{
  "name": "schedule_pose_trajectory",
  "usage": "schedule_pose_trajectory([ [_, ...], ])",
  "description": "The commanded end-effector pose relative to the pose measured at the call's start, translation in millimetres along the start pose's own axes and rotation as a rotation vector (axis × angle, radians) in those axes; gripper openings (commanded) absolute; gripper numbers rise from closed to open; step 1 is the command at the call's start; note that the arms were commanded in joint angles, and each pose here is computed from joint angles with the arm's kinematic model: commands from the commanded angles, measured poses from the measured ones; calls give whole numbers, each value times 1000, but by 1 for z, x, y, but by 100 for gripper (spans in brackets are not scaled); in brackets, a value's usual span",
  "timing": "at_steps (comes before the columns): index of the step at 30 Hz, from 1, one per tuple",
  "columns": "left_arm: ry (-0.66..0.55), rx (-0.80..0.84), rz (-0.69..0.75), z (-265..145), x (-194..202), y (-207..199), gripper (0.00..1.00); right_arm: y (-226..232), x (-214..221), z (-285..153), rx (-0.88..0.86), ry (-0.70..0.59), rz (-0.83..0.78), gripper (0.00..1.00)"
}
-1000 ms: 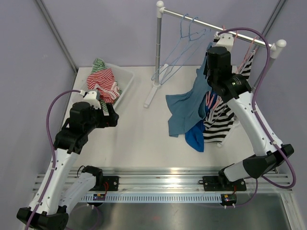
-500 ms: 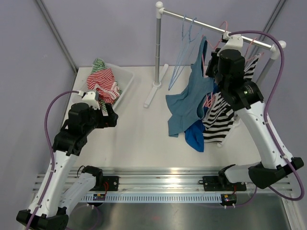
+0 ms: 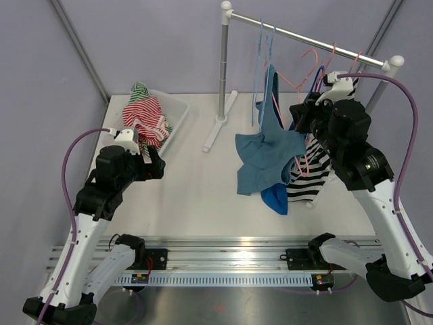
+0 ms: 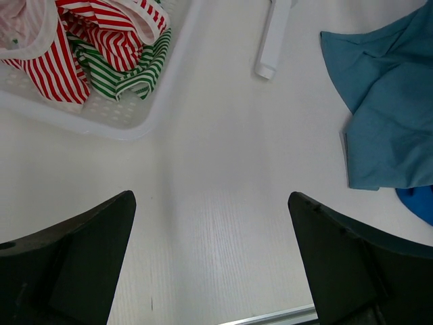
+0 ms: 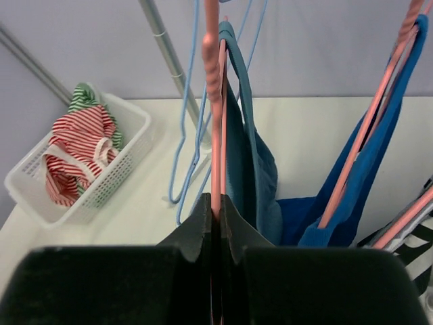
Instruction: Remove the tank top from the hanger
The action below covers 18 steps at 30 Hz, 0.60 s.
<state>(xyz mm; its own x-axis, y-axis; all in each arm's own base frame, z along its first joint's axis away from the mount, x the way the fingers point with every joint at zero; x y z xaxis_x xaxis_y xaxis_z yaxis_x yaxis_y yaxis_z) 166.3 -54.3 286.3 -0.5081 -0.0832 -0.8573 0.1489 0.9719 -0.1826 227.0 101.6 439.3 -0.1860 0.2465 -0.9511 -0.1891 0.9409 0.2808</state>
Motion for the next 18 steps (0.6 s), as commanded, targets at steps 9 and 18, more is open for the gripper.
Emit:
schedule_pose_trajectory([
  [9,-140,30,-62,-22,-38,-11,99,15,1,-69,-320,19,55,0],
  [18,-265,276,-175,-48,-73,-45,99,31,21,-120,-711,169,14,0],
])
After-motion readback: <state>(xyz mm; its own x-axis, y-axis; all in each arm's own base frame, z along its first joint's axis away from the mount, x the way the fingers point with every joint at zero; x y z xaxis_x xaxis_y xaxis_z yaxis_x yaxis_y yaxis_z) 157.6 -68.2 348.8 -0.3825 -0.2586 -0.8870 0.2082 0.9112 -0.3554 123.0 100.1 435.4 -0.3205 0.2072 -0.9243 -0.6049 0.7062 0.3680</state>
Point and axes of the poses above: each gripper's point midway between its finger pads, its own z axis out along the fingers, its own y axis along the line the jaws close on, x = y × z, the point moved 9 cm from there along -z, back along the fingers, and after that the axes turned 3 degrees about z, right-handed, at the moved point
